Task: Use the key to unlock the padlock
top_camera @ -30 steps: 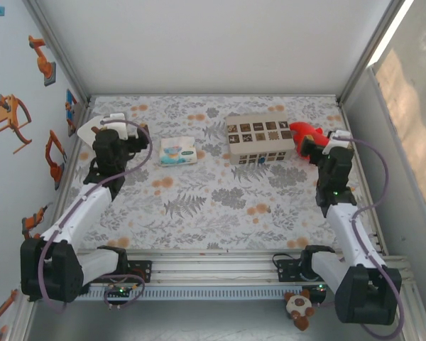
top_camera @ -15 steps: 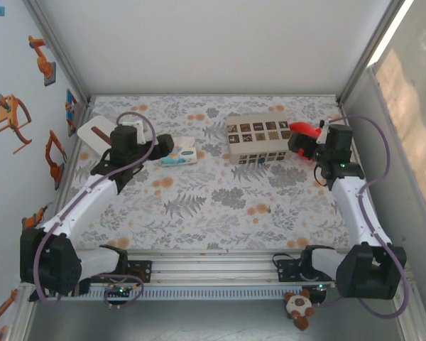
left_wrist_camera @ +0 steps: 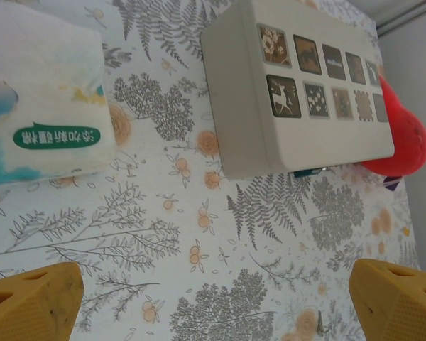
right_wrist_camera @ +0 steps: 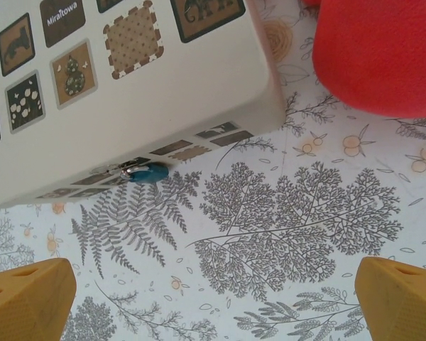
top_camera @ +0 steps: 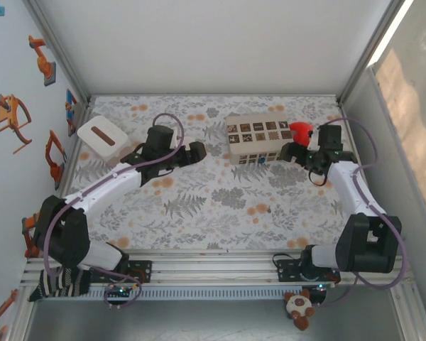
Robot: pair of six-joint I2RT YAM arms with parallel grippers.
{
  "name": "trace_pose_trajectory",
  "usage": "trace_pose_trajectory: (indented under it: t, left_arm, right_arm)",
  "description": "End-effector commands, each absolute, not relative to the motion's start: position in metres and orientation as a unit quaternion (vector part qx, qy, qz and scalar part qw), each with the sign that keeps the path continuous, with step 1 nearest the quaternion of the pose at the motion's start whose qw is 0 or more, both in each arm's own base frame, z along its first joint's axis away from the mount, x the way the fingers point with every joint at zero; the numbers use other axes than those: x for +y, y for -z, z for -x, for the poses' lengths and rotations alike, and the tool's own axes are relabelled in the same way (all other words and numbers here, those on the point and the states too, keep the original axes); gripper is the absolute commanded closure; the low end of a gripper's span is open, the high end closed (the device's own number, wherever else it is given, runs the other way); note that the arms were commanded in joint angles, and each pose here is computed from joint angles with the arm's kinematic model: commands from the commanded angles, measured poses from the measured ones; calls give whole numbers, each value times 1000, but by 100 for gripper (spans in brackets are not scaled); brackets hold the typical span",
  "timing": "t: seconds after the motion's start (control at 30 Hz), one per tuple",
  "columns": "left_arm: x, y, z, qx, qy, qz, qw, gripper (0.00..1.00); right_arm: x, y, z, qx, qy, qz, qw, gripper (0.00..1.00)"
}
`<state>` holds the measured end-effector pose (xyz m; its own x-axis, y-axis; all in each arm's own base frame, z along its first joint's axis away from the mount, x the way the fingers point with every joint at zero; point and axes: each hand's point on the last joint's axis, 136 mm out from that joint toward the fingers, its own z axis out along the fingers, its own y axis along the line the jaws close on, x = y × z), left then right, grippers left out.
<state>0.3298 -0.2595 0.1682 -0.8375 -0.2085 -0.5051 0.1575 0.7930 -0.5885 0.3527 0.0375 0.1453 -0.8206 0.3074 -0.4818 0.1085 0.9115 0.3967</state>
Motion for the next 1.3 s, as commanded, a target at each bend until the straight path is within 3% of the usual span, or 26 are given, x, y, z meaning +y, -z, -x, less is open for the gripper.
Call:
trace_pose_trajectory:
  t: [0.0, 0.37, 0.6, 0.97, 1.27]
  left_arm:
    - [-277, -179, -335, 892, 358, 34, 275, 4]
    - [-346, -160, -406, 883, 406, 55, 230, 4]
    - [-380, -130, -421, 881, 436, 72, 170, 4]
    - [-414, -120, -413, 875, 464, 49, 132, 4]
    - [-383, -128, -390, 891, 427, 34, 149, 4]
  right_arm:
    - [42, -154, -371, 935, -196, -94, 282, 0]
    - [40, -137, -447, 935, -201, -108, 271, 0]
    - [52, -116, -470, 936, -232, -105, 243, 0]
    - [106, -120, -452, 931, -290, -40, 219, 0]
    - [149, -125, -424, 932, -295, 0, 212, 0]
